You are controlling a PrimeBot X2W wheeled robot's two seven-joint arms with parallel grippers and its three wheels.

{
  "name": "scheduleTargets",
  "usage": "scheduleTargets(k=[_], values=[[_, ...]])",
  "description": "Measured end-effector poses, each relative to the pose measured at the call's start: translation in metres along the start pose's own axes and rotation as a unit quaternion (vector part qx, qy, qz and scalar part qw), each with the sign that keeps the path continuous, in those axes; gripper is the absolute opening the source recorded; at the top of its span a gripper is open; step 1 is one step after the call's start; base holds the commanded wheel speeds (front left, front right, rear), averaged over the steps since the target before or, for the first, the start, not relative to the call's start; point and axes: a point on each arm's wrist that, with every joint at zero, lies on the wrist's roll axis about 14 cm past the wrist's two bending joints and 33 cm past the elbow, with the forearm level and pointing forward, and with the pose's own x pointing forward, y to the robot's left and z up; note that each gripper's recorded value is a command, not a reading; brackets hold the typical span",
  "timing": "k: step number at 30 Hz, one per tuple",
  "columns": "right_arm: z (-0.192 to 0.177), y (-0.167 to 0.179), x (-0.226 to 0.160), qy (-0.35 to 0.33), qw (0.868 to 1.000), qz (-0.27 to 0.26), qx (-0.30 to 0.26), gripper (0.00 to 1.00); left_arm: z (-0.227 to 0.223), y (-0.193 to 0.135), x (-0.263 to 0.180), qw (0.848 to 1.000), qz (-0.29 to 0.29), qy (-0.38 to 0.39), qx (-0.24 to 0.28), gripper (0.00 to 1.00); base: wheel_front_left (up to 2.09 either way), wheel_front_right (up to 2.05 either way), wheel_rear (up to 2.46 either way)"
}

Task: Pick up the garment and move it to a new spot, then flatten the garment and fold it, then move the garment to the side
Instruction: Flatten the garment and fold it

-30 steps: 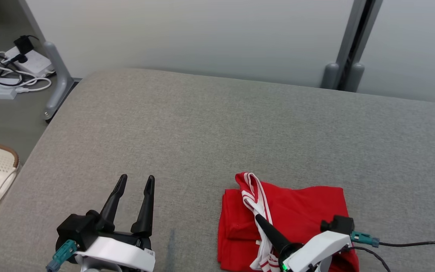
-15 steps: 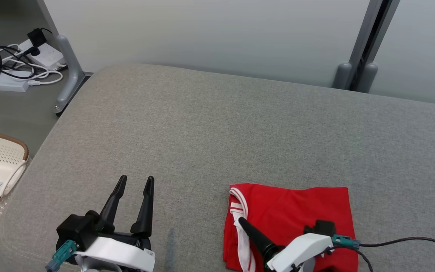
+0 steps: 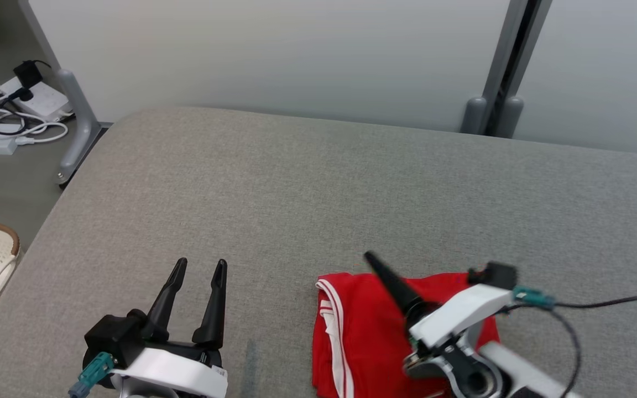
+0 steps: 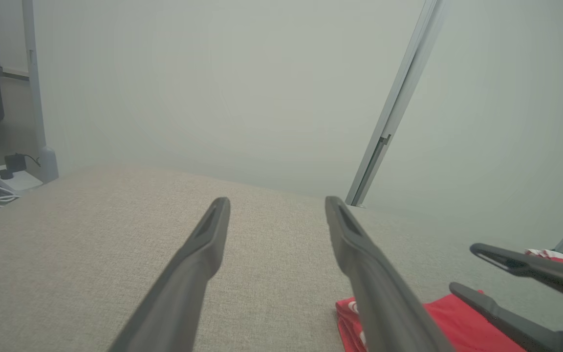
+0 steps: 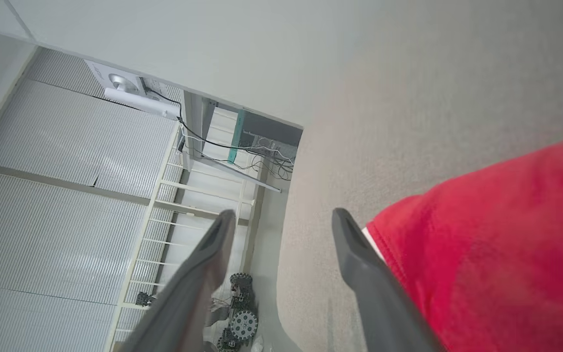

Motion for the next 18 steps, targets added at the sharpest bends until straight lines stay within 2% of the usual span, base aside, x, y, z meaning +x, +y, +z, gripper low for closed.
scheduleTargets(k=[6,10,13,15,18], values=[[0.078,-0.003,-0.025,-0.080,0.994,-0.003,-0.073,1.00,-0.001,-0.010,0.000,1.000,-0.017,0.000,0.001,1.00,0.00,0.00,0.00],[0.136,-0.016,-0.055,-0.136,0.974,-0.035,-0.178,1.00,0.000,-0.020,0.002,1.000,-0.032,-0.002,-0.001,1.00,0.00,0.00,0.00],[0.172,-0.020,-0.075,-0.173,0.952,-0.056,-0.247,1.00,0.000,-0.026,0.005,0.999,-0.041,-0.003,-0.002,1.00,0.00,0.00,0.00],[0.201,-0.018,-0.092,-0.208,0.927,-0.071,-0.304,1.00,-0.001,-0.029,0.005,0.999,-0.046,-0.001,-0.002,1.00,0.00,0.00,0.00],[0.213,-0.024,-0.111,-0.231,0.895,-0.093,-0.370,1.00,-0.002,-0.033,0.008,0.999,-0.052,0.001,-0.003,1.00,0.00,0.00,0.00]])
